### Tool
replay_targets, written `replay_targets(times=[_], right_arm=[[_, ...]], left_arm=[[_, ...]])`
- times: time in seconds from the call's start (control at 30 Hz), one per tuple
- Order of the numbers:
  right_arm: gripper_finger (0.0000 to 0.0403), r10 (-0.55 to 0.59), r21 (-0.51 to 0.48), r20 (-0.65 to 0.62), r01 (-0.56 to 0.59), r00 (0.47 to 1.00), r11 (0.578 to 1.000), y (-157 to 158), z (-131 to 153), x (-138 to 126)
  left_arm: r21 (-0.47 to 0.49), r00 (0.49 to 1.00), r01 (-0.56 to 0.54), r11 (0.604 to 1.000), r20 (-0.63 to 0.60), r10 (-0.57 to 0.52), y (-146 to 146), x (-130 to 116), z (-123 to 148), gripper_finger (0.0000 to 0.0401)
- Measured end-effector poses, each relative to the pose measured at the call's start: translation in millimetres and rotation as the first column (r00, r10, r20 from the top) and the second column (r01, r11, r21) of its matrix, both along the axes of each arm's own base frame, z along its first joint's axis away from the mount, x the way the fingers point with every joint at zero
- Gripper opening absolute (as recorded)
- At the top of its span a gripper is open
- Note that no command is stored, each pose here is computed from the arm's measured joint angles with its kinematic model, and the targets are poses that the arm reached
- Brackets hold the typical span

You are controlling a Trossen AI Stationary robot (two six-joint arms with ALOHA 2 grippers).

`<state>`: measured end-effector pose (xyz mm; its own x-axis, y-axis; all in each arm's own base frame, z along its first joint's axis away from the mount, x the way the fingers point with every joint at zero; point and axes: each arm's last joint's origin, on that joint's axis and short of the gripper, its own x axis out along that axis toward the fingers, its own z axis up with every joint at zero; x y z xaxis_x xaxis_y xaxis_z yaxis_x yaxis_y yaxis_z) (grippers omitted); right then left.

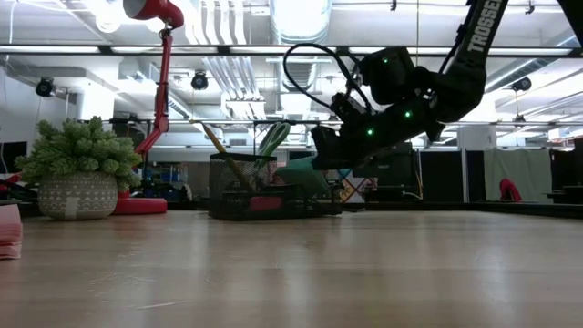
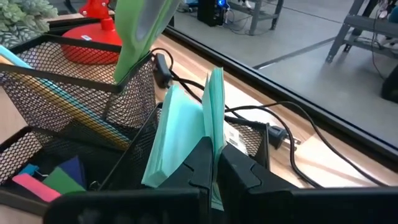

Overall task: Pick and place office supplies into organizer
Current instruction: Put the blue sticky notes into the black desk organizer

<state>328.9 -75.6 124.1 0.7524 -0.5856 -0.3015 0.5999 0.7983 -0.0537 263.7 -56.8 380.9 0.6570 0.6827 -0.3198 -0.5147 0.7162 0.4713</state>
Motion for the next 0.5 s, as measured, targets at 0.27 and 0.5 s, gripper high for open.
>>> replay_targets(times=[0.27,0.5], right_arm=[[0.0031,0.001,0.007,-0.021,0.000,1.000,1.000,-0.3,0.6,2.3],[0.0098,0.000,0.019,-0.061,0.001,0.998,1.000,-1.5,3.5,8.5]], left_arm=[[0.000,1.000,0.000,1.000,-0.001,0.000,-0.1,0.0,-0.4,0.0231],[0.000,1.000,0.000,1.000,-0.001,0.000,-0.1,0.0,-0.4,0.0231]])
